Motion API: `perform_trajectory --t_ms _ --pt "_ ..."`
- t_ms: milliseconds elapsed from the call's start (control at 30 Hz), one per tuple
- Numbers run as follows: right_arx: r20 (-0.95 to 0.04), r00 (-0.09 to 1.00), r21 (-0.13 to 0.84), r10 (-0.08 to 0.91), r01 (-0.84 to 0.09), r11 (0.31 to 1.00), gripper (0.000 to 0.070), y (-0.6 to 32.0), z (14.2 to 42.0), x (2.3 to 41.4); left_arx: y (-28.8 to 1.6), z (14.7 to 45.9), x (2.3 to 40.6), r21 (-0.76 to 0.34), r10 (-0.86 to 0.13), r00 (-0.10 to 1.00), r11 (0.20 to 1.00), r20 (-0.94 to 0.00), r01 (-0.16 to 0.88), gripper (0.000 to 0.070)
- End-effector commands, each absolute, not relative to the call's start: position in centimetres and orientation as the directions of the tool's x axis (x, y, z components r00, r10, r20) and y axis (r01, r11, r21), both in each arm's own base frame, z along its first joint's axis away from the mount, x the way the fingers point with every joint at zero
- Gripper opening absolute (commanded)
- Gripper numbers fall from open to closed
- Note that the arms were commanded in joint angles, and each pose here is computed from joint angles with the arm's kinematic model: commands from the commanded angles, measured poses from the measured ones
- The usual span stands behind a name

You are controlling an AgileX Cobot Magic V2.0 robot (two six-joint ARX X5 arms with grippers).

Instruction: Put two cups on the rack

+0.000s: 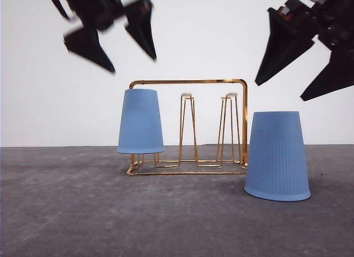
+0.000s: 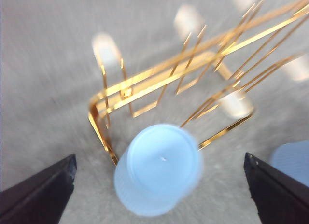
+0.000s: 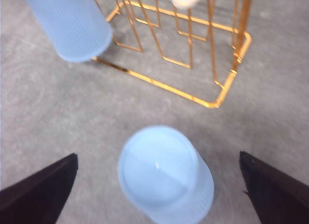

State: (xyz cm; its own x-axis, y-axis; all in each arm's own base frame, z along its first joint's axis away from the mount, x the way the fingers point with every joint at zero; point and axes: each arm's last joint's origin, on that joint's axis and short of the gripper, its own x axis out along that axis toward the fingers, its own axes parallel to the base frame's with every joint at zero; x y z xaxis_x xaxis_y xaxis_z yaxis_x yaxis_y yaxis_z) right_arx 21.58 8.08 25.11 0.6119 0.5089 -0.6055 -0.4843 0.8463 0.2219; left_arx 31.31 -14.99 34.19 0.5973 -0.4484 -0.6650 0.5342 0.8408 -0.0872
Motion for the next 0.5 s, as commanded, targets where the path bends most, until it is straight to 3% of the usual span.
perform_trajectory --t_ms 0,233,467 --pt "-0.602 0.612 0.232 0.512 -0.480 0.846 0.0686 8.5 25.1 22.2 -14.6 34.9 30.9 -0.061 -0.444 0.592 0.831 -0.672 0.553 0.0676" --pt "-0.659 0.563 0.248 0.499 -0.464 0.851 0.0686 9.1 22.8 23.9 -10.1 37.4 28.5 -0.058 -0.374 0.626 0.883 -0.685 0.465 0.0667" --pt "-0.705 0.515 0.257 0.487 -0.455 0.853 0.0685 9.8 20.5 25.1 -6.1 36.4 26.4 -0.064 -0.295 0.648 0.933 -0.703 0.355 0.0666"
